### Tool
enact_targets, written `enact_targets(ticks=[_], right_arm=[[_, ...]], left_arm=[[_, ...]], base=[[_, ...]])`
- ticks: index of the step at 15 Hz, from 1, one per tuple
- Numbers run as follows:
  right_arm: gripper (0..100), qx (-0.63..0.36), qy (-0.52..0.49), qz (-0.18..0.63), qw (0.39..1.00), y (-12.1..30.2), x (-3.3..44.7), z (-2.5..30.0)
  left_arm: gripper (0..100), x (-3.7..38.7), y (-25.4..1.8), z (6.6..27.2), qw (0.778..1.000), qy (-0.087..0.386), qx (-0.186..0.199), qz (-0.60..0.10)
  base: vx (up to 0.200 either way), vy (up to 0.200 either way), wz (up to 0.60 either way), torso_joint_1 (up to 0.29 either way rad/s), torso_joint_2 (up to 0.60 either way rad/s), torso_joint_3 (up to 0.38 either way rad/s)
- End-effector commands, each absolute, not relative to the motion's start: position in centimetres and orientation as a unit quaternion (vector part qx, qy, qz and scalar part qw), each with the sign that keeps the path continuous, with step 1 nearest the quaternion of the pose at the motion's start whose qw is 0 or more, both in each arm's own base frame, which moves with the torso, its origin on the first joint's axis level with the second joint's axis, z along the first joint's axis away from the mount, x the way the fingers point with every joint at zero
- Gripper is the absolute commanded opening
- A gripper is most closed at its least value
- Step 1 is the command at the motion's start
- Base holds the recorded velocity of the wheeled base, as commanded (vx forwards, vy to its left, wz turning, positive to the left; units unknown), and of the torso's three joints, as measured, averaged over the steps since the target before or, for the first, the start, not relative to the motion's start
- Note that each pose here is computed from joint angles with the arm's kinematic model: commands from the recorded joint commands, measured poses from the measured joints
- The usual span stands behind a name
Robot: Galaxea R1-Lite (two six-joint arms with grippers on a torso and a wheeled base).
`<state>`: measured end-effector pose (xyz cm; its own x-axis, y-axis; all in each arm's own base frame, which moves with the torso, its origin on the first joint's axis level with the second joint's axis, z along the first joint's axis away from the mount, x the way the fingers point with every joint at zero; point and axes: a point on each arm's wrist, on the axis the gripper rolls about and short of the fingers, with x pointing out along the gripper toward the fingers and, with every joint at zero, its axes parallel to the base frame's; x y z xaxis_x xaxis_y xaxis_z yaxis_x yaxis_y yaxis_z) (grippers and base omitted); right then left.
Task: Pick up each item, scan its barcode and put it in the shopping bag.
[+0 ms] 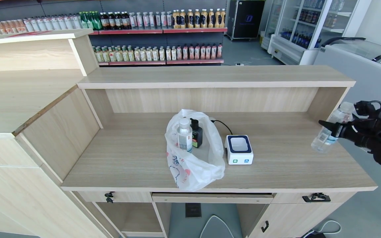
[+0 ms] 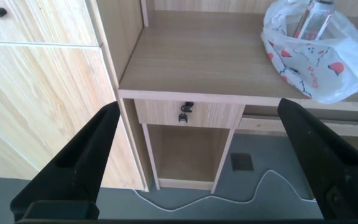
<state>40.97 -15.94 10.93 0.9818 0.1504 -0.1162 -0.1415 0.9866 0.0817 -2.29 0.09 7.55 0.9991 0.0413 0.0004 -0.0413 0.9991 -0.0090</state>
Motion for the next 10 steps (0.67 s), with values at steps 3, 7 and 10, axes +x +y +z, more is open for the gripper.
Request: enact_targets(ticks=[3,7,10], right_arm=[[0,0.141,0.047,0.227,0.962,-6.1,33.5,25.6],[0,0.126,0.036,0.36,0.924,1.0,29.3,29.8],[0,0.132,0.042,0.433,0.891,5.3,25.9,31.7]], left_arm=[[100,-2.3,0.1,7.5,1.0,0.0,-0.005,0.021],[100,-2.3,0.1,7.5,1.0,0.0,-0.005,0.021],[100,-2.3,0.1,7.5,1.0,0.0,-0.005,0.021]], base=[[0.0,0.0,0.0,0.0,0.0,0.0],[0.0,0.0,0.0,0.0,0.0,0.0],[0.0,0.0,0.0,0.0,0.0,0.0]])
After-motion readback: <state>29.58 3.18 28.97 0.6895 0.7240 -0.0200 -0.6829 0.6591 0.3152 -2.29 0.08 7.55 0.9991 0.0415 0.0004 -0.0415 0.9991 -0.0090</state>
